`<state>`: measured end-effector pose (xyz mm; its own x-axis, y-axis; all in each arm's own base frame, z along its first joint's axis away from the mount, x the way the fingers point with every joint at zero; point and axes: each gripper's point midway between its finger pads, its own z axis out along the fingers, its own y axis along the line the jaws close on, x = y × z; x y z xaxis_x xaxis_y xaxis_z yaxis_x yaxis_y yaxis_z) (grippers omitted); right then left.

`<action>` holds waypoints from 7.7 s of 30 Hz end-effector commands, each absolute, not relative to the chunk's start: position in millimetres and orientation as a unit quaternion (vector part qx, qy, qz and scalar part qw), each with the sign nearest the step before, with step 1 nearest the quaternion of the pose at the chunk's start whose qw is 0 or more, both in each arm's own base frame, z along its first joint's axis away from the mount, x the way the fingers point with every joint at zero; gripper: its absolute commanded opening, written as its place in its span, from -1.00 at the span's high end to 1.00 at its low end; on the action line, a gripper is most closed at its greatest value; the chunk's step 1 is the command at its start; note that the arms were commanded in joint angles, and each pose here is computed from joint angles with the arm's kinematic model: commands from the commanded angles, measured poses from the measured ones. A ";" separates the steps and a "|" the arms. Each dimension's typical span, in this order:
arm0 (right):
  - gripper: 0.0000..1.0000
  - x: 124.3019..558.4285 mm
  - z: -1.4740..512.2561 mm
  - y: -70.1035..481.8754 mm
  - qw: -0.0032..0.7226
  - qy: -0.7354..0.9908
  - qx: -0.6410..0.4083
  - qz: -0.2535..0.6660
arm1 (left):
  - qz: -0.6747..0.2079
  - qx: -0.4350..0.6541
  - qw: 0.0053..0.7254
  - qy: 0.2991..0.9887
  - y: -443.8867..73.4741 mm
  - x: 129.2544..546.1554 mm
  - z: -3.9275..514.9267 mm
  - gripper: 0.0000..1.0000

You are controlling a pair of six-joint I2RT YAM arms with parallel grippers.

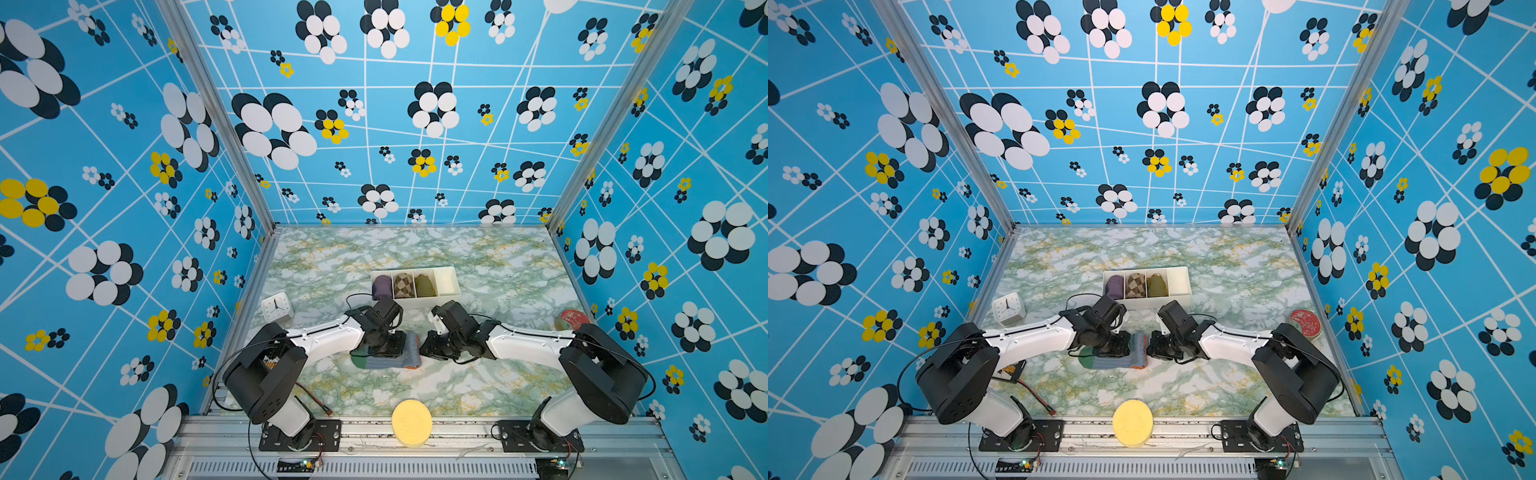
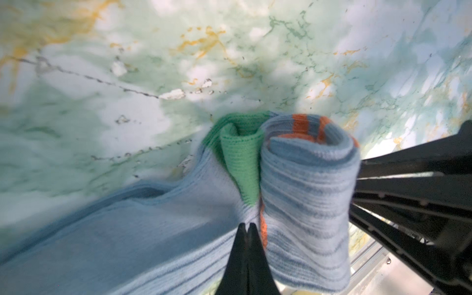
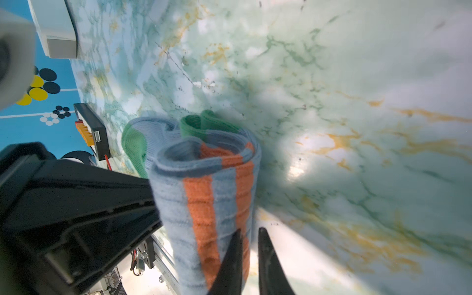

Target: Roll the socks

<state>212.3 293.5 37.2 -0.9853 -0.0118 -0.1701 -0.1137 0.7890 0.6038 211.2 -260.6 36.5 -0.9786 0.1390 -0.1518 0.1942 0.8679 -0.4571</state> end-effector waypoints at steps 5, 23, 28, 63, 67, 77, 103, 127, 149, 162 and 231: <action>0.69 213.8 58.9 310.1 0.095 0.929 -0.064 0.351 | -0.233 0.087 0.058 0.967 -252.0 208.4 36.3 1.00; 0.71 210.4 65.7 322.7 0.091 0.925 -0.087 0.359 | -0.223 0.064 0.089 0.969 -219.8 218.1 51.6 1.00; 0.71 210.6 64.3 329.2 0.085 0.925 -0.093 0.358 | -0.236 0.069 0.103 0.964 -224.1 221.8 66.0 1.00; 0.71 210.2 64.7 373.7 0.061 0.918 -0.135 0.369 | -0.199 0.033 0.099 0.974 -185.4 215.2 47.6 1.00; 0.71 209.8 60.7 379.6 0.052 0.918 -0.140 0.367 | -0.203 0.030 0.112 0.972 -181.6 216.4 54.4 1.00; 0.71 213.9 57.6 391.5 0.047 0.916 -0.146 0.370 | -0.240 0.048 0.131 0.961 -189.8 214.1 71.7 0.99; 0.70 211.7 29.8 390.1 0.019 0.925 -0.119 0.360 | -0.281 0.094 0.086 0.951 -233.6 192.6 43.2 1.00; 0.52 236.9 88.7 384.7 0.073 0.892 -0.096 0.435 | -0.250 0.080 0.051 0.964 -223.1 188.0 14.1 1.00; 0.24 209.9 52.2 340.5 0.058 0.931 -0.078 0.353 | -0.270 0.055 0.057 0.960 -224.5 201.5 15.8 1.00; 0.24 223.2 38.8 357.4 0.058 0.929 -0.085 0.355 | -0.280 0.044 0.054 0.957 -221.8 204.2 15.4 1.00; 0.89 219.2 24.9 208.6 0.050 0.988 -0.093 0.115 | -0.350 0.102 0.036 0.930 -349.8 246.3 29.1 1.00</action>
<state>232.9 220.1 34.3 -0.9707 -0.1472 -0.1902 -0.1930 0.9486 0.2508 243.5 -355.5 32.4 -0.9747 0.1857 -0.1245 0.2205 0.7072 -0.6717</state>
